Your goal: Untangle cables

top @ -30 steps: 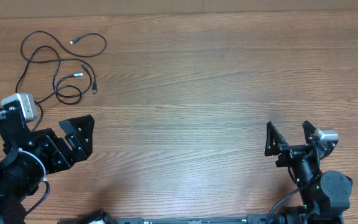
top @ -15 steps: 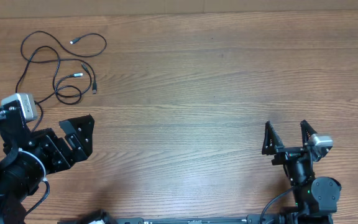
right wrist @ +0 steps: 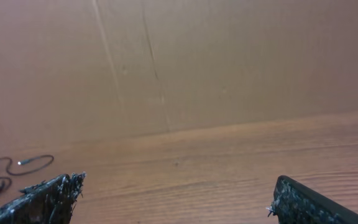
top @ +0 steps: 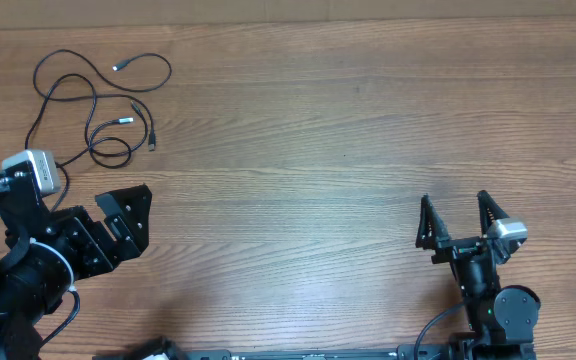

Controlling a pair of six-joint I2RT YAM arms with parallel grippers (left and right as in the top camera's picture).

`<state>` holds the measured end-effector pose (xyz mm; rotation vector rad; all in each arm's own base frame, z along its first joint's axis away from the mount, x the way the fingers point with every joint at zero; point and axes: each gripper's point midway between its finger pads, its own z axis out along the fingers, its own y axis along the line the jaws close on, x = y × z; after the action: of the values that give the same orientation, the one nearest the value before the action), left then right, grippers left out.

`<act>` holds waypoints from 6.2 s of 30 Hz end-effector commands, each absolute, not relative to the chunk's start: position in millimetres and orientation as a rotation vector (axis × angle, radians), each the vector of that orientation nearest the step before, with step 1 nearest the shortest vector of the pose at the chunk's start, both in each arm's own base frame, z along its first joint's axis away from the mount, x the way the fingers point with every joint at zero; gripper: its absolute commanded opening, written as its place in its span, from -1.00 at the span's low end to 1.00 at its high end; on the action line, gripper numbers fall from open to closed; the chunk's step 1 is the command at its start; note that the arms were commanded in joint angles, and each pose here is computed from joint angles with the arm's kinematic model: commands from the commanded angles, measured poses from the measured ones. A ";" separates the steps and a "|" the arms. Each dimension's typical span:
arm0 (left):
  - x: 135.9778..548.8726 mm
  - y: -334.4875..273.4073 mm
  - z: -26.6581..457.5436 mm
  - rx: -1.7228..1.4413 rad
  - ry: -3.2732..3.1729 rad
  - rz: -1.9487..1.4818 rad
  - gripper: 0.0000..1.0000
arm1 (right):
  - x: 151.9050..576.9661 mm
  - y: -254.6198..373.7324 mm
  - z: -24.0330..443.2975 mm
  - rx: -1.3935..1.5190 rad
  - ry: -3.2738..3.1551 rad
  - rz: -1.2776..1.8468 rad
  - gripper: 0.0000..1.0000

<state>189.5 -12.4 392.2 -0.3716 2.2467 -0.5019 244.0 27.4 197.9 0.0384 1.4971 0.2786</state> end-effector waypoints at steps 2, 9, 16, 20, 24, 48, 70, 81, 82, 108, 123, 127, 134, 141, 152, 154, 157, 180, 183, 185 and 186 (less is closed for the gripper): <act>188.9 -13.6 396.8 -0.328 2.235 -0.485 0.99 | 245.1 24.3 179.6 0.030 1.558 0.228 1.00; 188.9 -13.6 396.8 -0.328 2.235 -0.485 0.98 | 245.6 19.8 169.4 0.054 1.599 0.207 1.00; 188.9 -13.6 396.8 -0.328 2.235 -0.485 0.99 | 245.6 19.8 169.3 -0.027 1.597 0.127 1.00; 188.9 -13.5 396.8 -0.328 2.235 -0.484 0.99 | 246.0 14.0 168.7 -0.050 1.599 0.055 1.00; 188.9 -13.5 396.8 -0.328 2.235 -0.484 0.99 | 246.3 8.3 168.7 -0.034 1.599 0.035 1.00; 188.9 -13.6 396.8 -0.328 2.235 -0.485 0.99 | 246.1 11.5 168.7 -0.050 1.598 0.042 1.00; 188.9 -13.6 396.8 -0.328 2.235 -0.485 0.99 | 246.2 11.6 169.8 -0.051 1.594 0.042 1.00; 188.9 -13.6 396.8 -0.328 2.235 -0.485 0.99 | 246.2 11.6 169.8 -0.051 1.594 0.042 1.00; 188.9 -13.5 396.8 -0.328 2.235 -0.484 1.00 | 246.2 11.6 169.8 -0.051 1.594 0.042 1.00; 188.9 -13.6 396.8 -0.328 2.235 -0.485 0.99 | 246.2 11.6 169.8 -0.051 1.594 0.042 1.00; 188.9 -13.6 396.8 -0.328 2.235 -0.485 0.99 | 246.2 11.6 169.8 -0.051 1.594 0.042 1.00; 188.9 -13.6 396.8 -0.328 2.235 -0.485 1.00 | 246.2 11.6 169.8 -0.051 1.594 0.042 1.00; 188.9 -13.6 396.8 -0.328 2.235 -0.485 0.99 | 246.2 11.6 169.8 -0.051 1.594 0.042 1.00; 188.9 -13.6 396.8 -0.328 2.235 -0.485 0.99 | 246.2 11.6 169.8 -0.051 1.594 0.042 1.00; 175.8 4.3 377.0 -0.433 2.325 -0.348 0.99 | 246.2 11.6 169.8 -0.051 1.594 0.042 1.00; 175.3 4.9 376.4 -0.437 2.328 -0.343 0.99 | 246.2 11.6 169.8 -0.051 1.594 0.042 1.00; 175.5 4.5 376.5 -0.440 2.327 -0.348 0.99 | 246.2 11.6 169.8 -0.051 1.594 0.042 1.00; 205.5 -31.0 267.2 -0.012 2.200 -0.397 0.99 | 246.2 11.6 169.8 -0.051 1.594 0.042 1.00; 193.3 -33.9 232.4 -0.024 2.240 -0.410 0.99 | 246.2 11.6 169.8 -0.051 1.594 0.042 1.00; 191.5 -31.0 218.9 -0.030 2.231 -0.382 0.99 | 246.2 11.6 169.8 -0.051 1.594 0.042 1.00; 191.1 -30.0 213.6 -0.028 2.220 -0.368 0.99 | 246.2 11.6 169.8 -0.051 1.594 0.042 1.00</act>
<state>195.1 -29.1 228.9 -0.0585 2.2432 -0.3921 246.3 10.9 170.7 -0.0535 1.6010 0.0367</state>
